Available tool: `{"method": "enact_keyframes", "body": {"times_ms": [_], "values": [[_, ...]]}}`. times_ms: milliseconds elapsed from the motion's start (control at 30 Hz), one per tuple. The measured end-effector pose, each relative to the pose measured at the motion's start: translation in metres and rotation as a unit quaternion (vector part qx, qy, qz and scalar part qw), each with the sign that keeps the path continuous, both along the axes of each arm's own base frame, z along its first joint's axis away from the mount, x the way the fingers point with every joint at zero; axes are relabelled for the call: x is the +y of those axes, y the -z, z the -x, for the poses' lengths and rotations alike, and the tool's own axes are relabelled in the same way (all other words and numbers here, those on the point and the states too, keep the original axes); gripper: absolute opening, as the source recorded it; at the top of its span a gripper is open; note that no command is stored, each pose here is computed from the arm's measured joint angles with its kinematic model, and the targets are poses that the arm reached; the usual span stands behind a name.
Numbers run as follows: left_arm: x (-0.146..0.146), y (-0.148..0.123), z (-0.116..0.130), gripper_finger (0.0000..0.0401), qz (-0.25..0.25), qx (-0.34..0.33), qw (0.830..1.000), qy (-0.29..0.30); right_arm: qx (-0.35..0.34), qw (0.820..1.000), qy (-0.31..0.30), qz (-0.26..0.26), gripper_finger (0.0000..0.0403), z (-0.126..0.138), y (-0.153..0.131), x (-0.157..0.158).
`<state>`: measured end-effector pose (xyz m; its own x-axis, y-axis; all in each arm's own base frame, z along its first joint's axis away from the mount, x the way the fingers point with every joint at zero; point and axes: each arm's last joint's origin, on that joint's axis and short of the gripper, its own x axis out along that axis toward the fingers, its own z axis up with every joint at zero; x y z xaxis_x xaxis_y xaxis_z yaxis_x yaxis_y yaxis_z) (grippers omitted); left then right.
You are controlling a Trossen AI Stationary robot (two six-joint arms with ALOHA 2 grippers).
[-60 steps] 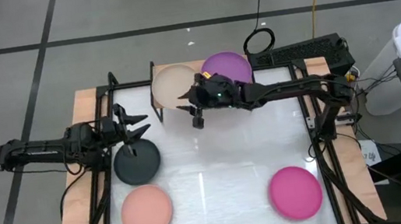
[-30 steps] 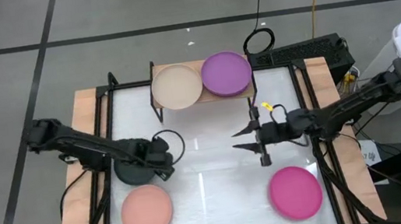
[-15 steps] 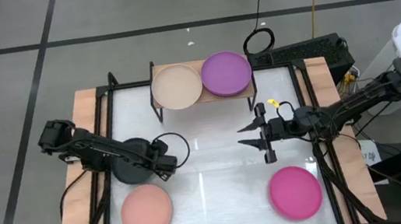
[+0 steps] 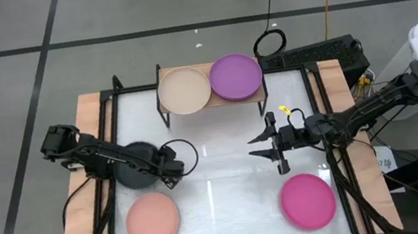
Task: Place and stack plates onto a shelf
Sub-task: Stack the black plate on top of the white plate on the shelf
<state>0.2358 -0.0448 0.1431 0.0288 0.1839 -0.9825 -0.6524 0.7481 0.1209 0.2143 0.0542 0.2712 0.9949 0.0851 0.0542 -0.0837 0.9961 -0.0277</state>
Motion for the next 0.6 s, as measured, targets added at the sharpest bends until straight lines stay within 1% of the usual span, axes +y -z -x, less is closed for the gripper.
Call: {"method": "enact_keyframes", "body": {"times_ms": [133,233,300,367,433,467,533,600], "values": [[0.003,0.001,-0.002,0.0063,0.011,0.001,0.999,0.044,-0.001,1.000,-0.010,-0.001,0.0128,0.001,0.000,0.004],[0.004,-0.006,-0.004,0.0019,0.011,0.006,0.997,0.075,-0.005,1.000,-0.014,-0.001,0.0128,0.002,-0.001,0.006],[0.000,-0.013,-0.010,0.0012,0.019,0.001,0.994,0.107,-0.009,1.000,-0.002,-0.002,0.0128,0.002,-0.002,0.007],[-0.007,-0.023,-0.017,0.0010,0.035,-0.010,0.986,0.162,-0.008,1.000,0.013,0.000,0.0128,0.002,-0.002,0.006],[-0.017,-0.039,-0.028,0.0010,0.055,-0.039,0.972,0.226,-0.008,1.000,0.029,0.002,0.0128,0.002,-0.002,0.005],[-0.022,-0.047,-0.034,0.0010,0.060,-0.055,0.962,0.260,-0.008,0.999,0.033,0.003,0.0128,0.002,-0.002,0.005],[-0.035,-0.065,-0.042,0.0010,0.061,-0.082,0.939,0.330,-0.008,0.999,0.034,0.003,0.0128,0.002,-0.002,0.005],[-0.047,-0.084,-0.049,0.0010,0.047,-0.109,0.911,0.396,-0.008,0.999,0.033,0.004,0.0128,0.002,-0.002,0.005]]}}
